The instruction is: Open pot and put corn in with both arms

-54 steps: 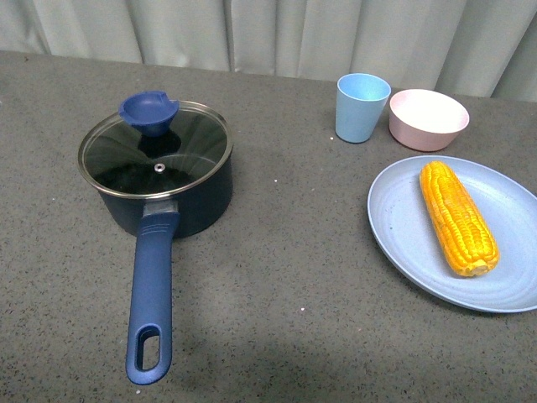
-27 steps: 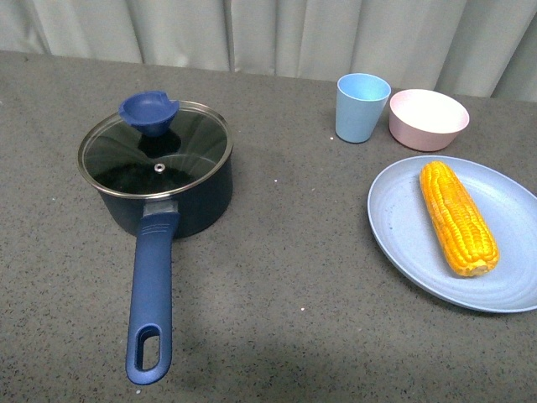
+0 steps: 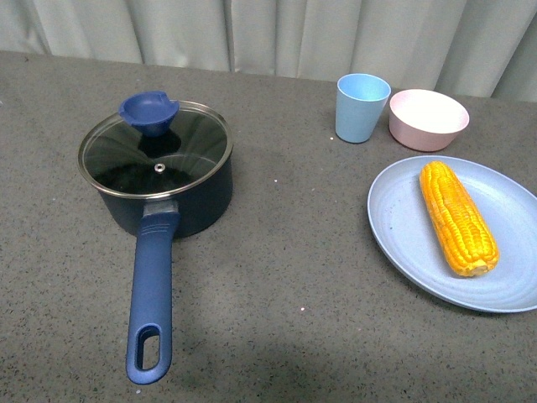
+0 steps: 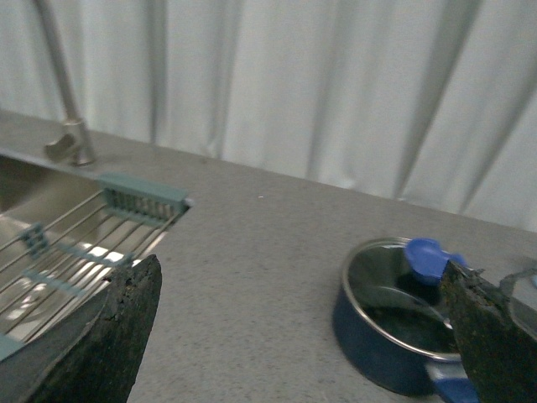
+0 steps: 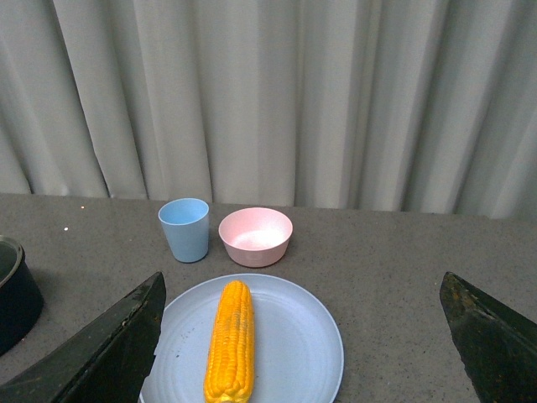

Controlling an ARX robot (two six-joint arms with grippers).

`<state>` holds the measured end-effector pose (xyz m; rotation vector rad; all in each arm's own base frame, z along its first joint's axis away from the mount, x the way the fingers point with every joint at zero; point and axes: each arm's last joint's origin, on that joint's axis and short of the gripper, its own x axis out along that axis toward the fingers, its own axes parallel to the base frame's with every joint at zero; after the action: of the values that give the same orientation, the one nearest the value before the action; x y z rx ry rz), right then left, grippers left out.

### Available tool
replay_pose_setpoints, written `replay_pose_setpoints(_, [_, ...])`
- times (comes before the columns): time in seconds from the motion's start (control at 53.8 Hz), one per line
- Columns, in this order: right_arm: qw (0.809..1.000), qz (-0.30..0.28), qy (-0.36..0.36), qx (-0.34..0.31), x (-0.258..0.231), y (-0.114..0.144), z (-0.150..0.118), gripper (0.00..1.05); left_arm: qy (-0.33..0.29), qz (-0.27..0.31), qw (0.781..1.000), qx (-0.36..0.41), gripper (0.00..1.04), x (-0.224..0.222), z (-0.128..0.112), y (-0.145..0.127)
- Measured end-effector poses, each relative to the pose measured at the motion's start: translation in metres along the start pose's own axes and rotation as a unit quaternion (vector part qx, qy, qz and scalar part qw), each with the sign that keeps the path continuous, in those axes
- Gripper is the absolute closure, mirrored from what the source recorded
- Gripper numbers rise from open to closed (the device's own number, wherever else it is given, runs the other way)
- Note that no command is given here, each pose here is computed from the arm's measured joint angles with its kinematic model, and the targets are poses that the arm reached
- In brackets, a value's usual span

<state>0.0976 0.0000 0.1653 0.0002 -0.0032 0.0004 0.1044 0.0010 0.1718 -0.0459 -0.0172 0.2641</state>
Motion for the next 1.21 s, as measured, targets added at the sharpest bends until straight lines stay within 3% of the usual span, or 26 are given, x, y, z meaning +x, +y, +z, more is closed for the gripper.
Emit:
replay_pose_setpoints(0.167, [1.0, 0.0, 0.0, 0.0, 0.0, 0.0, 0.0, 0.09, 0.0, 0.001, 1.0, -0.019, 0.06, 0.023, 0.0, -0.004])
replay_pose_setpoints(0.409, [1.0, 0.0, 0.0, 0.0, 0.0, 0.0, 0.0, 0.09, -0.014, -0.052, 0.997, -0.047, 0.06, 0.105, 0.004, -0.028])
replay_pose_setpoints(0.502, [1.0, 0.0, 0.0, 0.0, 0.0, 0.0, 0.0, 0.09, 0.032, -0.075, 0.996, -0.042, 0.06, 0.15, -0.014, -0.043])
replay_pose_setpoints(0.706, [1.0, 0.0, 0.0, 0.0, 0.0, 0.0, 0.0, 0.09, 0.087, -0.118, 0.989, -0.031, 0.06, 0.198, -0.045, -0.073])
replay_pose_setpoints(1.208, [1.0, 0.0, 0.0, 0.0, 0.0, 0.0, 0.0, 0.09, 0.132, -0.191, 0.973, -0.004, 0.06, 0.232, -0.078, -0.121])
